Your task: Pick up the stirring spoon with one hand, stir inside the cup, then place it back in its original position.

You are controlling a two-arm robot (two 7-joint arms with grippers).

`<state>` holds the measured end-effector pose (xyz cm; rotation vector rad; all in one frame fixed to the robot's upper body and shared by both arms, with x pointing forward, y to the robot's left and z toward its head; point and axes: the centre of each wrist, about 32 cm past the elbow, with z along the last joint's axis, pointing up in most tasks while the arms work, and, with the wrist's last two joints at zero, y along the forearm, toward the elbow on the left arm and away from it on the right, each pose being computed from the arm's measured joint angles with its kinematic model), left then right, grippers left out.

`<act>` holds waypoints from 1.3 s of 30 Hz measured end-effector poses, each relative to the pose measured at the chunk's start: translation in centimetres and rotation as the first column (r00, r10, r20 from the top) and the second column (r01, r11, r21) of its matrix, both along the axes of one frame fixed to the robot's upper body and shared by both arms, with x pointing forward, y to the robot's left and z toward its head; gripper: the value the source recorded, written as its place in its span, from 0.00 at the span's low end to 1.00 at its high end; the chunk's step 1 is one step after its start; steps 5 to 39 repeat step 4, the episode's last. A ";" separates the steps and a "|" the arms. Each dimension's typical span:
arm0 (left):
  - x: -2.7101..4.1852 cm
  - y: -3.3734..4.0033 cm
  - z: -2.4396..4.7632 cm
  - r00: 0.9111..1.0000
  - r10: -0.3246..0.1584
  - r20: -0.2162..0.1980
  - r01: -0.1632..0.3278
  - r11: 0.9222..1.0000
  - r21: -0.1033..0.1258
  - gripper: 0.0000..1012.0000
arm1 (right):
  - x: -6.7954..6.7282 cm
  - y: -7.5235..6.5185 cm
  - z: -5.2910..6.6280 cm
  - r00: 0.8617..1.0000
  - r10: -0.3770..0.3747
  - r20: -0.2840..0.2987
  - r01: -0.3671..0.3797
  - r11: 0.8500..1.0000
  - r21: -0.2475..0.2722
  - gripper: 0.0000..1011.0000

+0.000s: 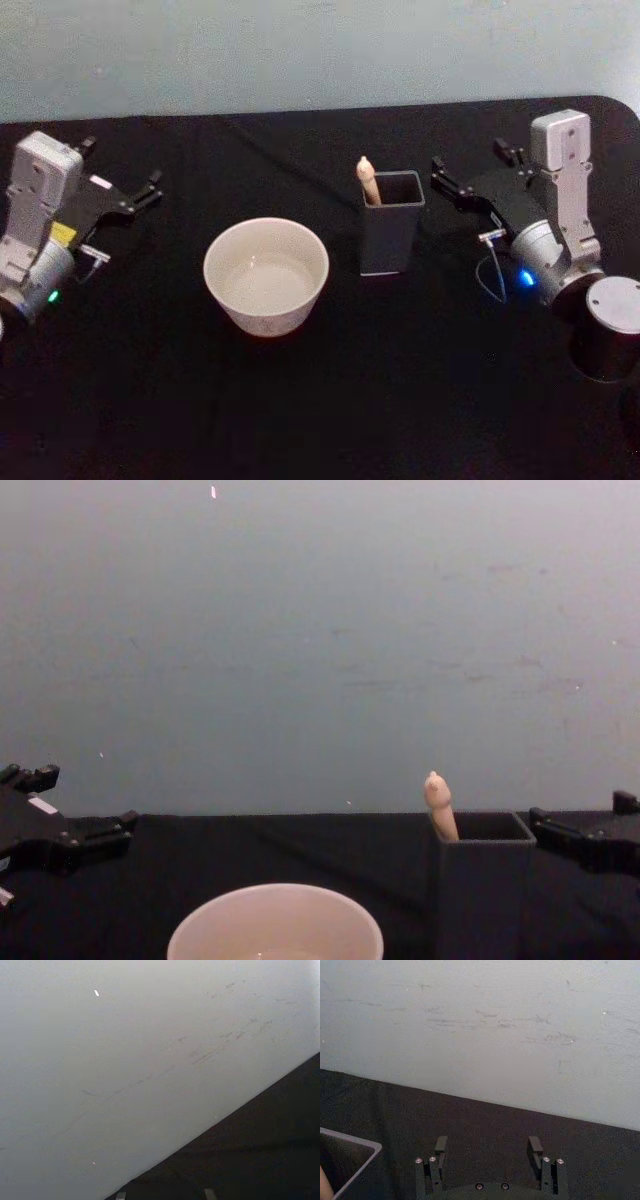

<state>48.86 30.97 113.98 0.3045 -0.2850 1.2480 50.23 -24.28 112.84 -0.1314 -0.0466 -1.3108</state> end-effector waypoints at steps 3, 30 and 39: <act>0.00 0.00 0.00 1.000 0.000 0.000 0.000 1.000 0.000 0.99 | 0.0 0.0 0.0 1.000 0.000 0.000 0.000 1.000 0.000 0.99; 0.00 0.00 0.00 1.000 0.000 0.000 0.000 1.000 0.000 0.99 | 0.0 0.0 0.0 1.000 0.000 0.000 0.000 1.000 0.000 0.99; 0.00 0.00 0.00 1.000 0.000 0.000 0.000 1.000 0.000 0.99 | 0.0 0.0 0.0 1.000 0.000 0.000 0.000 1.000 0.000 0.99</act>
